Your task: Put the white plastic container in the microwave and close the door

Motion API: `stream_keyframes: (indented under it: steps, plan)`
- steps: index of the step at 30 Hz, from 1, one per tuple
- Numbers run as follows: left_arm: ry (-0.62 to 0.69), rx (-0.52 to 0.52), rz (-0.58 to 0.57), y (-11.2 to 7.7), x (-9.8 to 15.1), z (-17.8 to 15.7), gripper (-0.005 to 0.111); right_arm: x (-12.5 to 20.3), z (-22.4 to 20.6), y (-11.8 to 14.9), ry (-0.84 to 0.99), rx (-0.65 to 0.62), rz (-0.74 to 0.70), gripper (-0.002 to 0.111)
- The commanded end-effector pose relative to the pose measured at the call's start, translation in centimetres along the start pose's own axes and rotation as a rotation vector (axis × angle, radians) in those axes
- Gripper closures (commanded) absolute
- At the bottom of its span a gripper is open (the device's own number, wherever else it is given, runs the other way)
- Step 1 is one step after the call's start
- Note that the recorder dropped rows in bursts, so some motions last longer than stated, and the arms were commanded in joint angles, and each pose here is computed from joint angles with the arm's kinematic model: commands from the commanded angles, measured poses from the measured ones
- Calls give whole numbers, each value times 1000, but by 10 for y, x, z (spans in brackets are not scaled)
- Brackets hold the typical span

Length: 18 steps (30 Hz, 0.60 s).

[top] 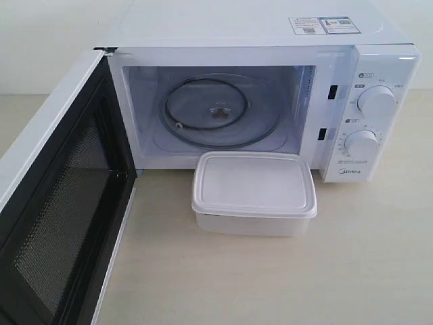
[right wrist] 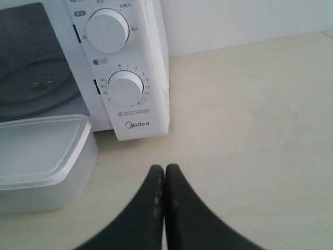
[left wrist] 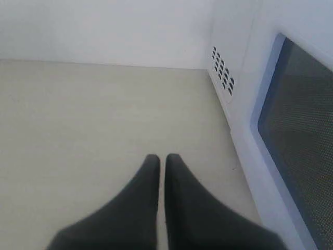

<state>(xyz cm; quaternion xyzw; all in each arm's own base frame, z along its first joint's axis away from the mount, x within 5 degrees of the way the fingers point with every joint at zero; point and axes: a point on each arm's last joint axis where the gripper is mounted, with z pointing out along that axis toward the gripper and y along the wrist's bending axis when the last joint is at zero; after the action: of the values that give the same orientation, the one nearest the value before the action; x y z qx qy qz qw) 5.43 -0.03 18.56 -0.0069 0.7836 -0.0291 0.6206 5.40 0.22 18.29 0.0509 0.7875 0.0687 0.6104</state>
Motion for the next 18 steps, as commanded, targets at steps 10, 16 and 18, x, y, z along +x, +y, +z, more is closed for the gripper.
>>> stream_keyframes:
  steps: [10, 16, 18]
  plan:
    - [-6, 5, -4, 0, 1, 0, 102, -44, -12, 9, -506, -108, 1, 108]
    - [-6, 5, -4, 0, 1, 0, 102, -80, -50, 17, -1082, -230, -1, 108]
    - [-6, 5, -4, 0, 1, 0, 102, -85, -63, 18, -1231, -258, 3, 108]
